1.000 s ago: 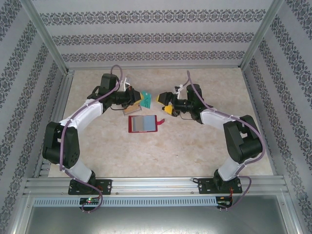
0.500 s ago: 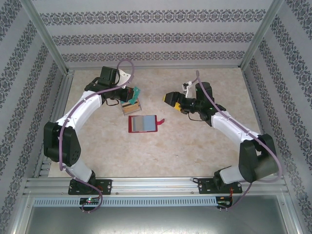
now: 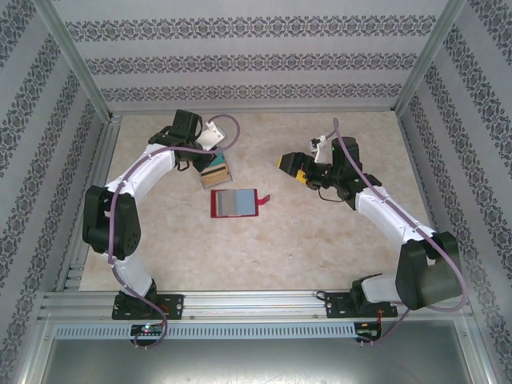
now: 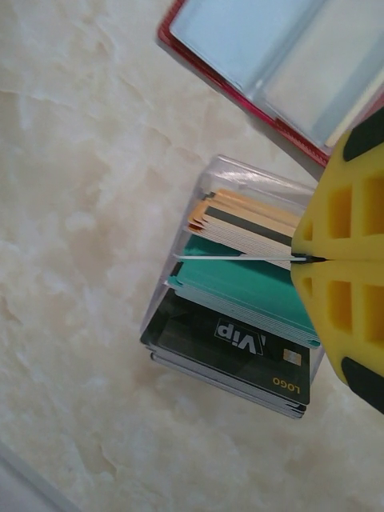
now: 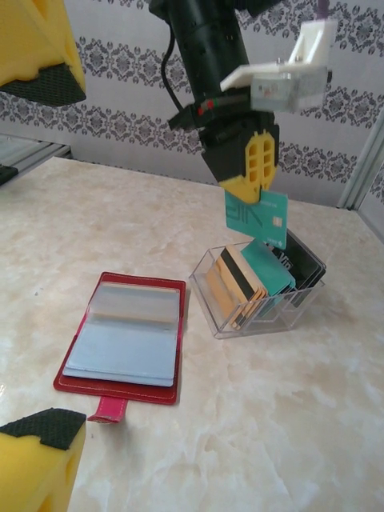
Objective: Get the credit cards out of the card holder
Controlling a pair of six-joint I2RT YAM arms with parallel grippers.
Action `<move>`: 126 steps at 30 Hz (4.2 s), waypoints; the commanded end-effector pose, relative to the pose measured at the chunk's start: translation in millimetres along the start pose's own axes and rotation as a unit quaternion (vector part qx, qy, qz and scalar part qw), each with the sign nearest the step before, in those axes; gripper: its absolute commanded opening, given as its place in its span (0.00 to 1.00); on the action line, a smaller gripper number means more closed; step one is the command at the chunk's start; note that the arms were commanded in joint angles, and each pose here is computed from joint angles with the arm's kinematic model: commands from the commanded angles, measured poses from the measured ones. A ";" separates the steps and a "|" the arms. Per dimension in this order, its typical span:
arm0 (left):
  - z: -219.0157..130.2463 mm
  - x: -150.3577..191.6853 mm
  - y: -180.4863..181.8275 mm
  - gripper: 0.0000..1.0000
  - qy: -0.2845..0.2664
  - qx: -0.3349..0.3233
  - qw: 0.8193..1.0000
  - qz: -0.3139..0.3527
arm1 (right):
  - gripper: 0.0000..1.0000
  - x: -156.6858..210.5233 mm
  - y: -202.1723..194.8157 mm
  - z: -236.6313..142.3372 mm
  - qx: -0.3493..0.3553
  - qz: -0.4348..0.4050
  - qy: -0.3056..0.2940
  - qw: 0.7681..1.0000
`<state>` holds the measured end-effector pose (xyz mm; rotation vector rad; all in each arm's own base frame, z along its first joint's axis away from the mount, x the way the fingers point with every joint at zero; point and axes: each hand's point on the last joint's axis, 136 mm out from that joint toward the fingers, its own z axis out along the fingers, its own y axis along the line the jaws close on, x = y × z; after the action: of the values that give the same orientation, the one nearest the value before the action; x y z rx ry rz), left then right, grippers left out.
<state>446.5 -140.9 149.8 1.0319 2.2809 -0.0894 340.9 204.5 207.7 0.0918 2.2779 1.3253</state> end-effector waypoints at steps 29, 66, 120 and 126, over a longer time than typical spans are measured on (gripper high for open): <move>43.0 14.2 10.9 0.05 0.058 -0.008 0.994 0.091 | 0.98 -5.2 -4.2 6.5 -0.003 0.010 0.005 1.000; -75.1 30.7 37.9 0.99 -0.130 -0.014 0.859 -0.496 | 0.76 75.0 -30.8 97.1 0.142 -0.091 0.090 0.982; 62.3 58.1 -135.3 0.47 0.043 0.227 0.773 -0.591 | 0.00 119.4 -110.9 151.4 0.256 -0.080 0.162 0.950; 59.8 33.6 -143.8 0.49 0.022 0.273 0.769 -0.577 | 0.00 120.3 -111.3 151.5 0.253 -0.076 0.162 0.951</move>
<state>352.8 -218.2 43.0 -0.3919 2.6854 -1.1802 328.8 304.0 22.5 -0.1618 2.7512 0.6902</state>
